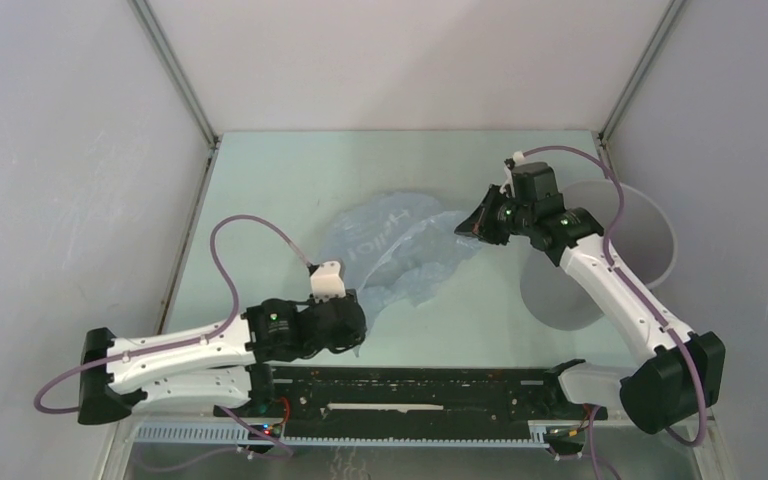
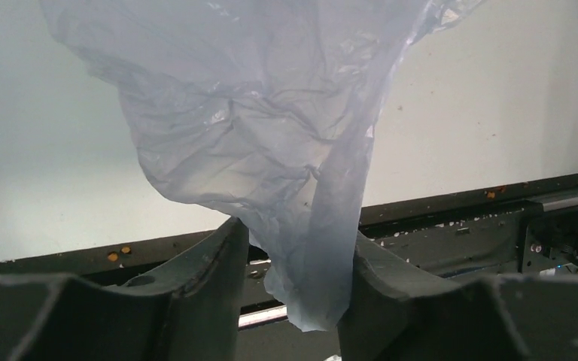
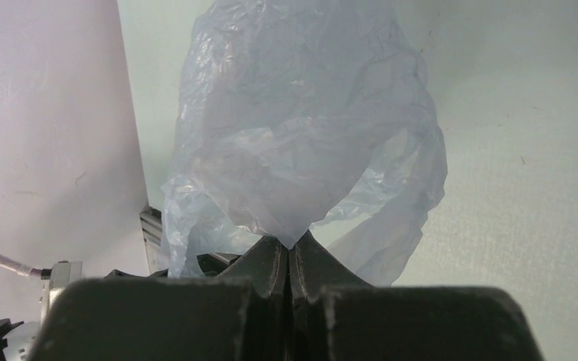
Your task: Put the trash bags into the trash bin
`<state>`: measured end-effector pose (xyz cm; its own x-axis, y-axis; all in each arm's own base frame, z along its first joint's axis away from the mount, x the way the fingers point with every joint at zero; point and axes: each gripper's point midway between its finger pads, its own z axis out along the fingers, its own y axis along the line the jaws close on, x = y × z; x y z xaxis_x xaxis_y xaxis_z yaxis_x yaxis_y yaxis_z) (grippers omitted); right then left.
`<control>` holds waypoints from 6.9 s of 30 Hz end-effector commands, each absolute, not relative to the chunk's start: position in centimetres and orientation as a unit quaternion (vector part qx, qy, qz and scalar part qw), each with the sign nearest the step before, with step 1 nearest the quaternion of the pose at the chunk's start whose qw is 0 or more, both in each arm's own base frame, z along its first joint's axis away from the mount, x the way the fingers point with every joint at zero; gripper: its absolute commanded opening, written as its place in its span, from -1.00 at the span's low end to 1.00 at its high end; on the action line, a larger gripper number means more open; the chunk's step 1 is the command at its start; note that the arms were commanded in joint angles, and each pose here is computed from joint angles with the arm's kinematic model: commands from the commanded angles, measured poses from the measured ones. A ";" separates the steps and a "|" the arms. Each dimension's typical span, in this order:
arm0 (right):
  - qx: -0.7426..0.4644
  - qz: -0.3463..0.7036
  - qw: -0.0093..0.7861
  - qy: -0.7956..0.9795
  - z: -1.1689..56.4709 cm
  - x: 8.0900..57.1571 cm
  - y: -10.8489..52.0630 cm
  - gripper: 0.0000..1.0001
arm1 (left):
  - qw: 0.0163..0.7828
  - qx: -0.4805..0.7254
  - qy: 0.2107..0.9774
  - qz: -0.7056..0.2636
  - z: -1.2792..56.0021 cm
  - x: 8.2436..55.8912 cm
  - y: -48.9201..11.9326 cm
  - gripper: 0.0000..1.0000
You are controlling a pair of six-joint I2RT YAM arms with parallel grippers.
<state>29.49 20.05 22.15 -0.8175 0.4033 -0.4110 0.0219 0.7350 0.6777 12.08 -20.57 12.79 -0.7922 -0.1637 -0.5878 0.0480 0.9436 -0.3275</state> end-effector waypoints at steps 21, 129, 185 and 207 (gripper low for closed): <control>0.059 0.385 0.399 0.830 37.8 35.7 22.1 -1.00 | 0.441 -0.146 0.835 -0.295 39.8 35.5 -15.8 -1.00; -0.132 0.382 0.609 0.683 57.7 26.6 19.4 -1.00 | 0.706 0.050 0.589 -0.389 65.0 20.7 -13.3 -0.99; 0.008 0.143 0.408 0.902 35.9 24.0 9.8 0.97 | 0.545 -0.153 0.810 -0.153 37.1 21.4 -5.1 -1.00; 0.066 0.029 0.329 0.942 24.9 27.4 7.3 0.38 | 0.557 -0.187 0.797 -0.144 38.1 20.6 -3.8 -1.00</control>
<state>24.77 6.44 25.21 -0.8054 0.1890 -0.5618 0.1374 0.9815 0.1333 21.17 -4.74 36.95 -0.3560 -0.4352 -0.8270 -0.1128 0.8985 -0.4243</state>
